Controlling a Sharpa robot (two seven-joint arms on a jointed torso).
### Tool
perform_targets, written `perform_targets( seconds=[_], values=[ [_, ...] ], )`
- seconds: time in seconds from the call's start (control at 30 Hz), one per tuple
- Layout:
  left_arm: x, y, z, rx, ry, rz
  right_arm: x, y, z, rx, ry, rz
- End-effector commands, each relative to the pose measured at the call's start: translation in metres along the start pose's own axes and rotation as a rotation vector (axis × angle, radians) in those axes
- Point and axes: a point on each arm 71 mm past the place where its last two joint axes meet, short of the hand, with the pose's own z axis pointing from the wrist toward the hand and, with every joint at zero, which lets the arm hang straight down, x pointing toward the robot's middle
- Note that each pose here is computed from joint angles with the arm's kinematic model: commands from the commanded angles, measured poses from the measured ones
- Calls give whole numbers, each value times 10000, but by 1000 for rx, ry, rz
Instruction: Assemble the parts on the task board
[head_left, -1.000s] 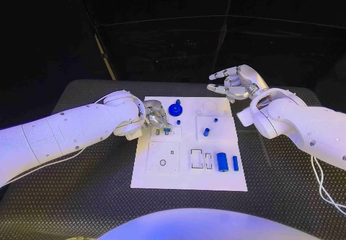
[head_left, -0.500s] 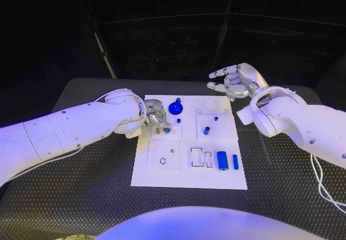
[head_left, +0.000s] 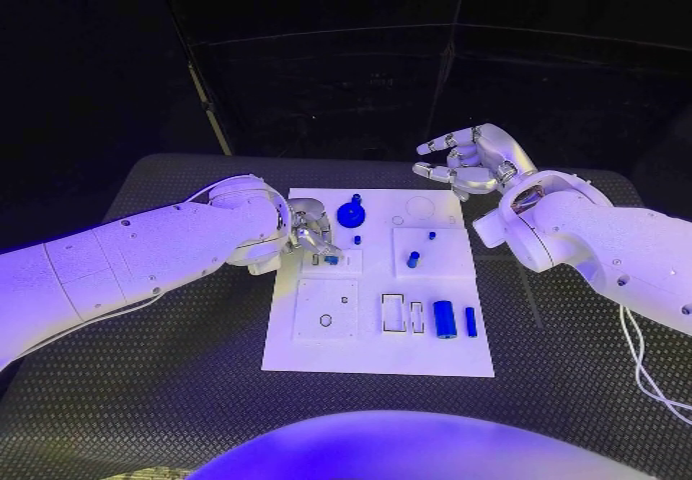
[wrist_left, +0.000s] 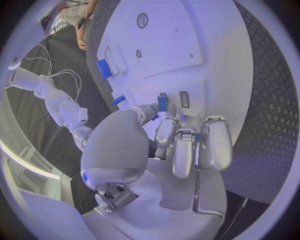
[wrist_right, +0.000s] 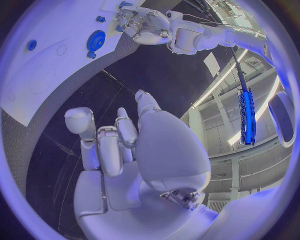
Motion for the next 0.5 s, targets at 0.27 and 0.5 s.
perform_targets(
  seconds=[0.27, 0.5],
  values=[
    [11, 16, 11, -17, 17, 27, 0, 20, 4, -12, 5, 2],
    [19, 20, 9, -18, 28, 34, -3, 17, 3, -11, 5, 2]
  ],
)
